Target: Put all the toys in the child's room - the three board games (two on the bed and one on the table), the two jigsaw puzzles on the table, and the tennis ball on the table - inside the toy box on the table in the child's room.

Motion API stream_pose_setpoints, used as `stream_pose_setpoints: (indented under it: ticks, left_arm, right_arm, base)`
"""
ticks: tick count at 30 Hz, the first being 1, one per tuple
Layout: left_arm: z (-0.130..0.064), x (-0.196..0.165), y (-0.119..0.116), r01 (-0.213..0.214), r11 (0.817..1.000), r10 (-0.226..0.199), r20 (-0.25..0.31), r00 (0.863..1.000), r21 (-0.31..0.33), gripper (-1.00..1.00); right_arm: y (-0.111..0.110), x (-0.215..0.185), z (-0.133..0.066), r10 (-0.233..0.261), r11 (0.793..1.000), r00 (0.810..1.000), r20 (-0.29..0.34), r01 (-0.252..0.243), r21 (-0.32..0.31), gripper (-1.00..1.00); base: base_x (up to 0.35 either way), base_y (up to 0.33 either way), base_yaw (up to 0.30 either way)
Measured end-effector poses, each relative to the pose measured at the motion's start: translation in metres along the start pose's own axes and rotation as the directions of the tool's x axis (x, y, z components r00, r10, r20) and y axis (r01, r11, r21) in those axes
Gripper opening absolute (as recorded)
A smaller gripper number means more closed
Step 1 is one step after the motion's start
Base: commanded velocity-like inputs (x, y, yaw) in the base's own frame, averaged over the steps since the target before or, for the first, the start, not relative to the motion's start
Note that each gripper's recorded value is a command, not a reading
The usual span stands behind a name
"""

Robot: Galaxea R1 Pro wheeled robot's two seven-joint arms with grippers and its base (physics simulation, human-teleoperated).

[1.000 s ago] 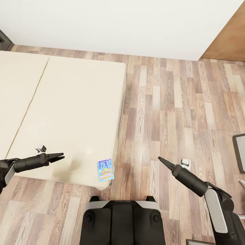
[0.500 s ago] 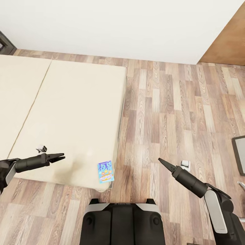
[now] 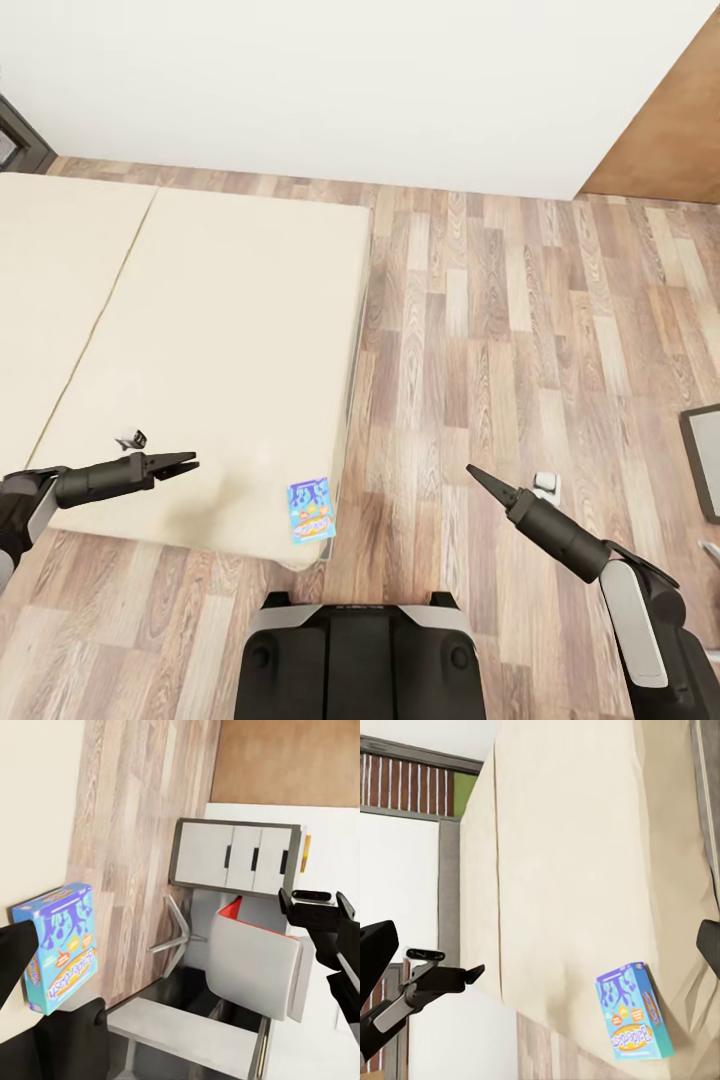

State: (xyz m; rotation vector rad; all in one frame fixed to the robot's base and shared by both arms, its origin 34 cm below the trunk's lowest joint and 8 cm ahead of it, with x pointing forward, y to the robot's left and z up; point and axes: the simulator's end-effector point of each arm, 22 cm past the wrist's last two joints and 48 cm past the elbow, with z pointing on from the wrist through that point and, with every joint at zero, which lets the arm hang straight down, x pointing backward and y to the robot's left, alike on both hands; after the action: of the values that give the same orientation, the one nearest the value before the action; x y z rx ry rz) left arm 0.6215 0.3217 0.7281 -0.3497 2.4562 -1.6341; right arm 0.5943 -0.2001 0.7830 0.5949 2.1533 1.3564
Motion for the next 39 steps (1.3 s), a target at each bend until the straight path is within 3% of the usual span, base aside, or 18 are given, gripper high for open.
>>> stream_pose_setpoints:
  ticks: [39]
  left_arm:
    - [-0.008, -0.017, -0.034, -0.059, 0.998, 0.058, 0.030, 0.998, 0.023, 1.00]
  right_arm:
    - [0.031, -0.017, -0.003, -0.046, 0.998, 0.999, 0.029, 0.047, -0.042, 1.00]
  base:
    - [0.000, 0.000, 0.000]
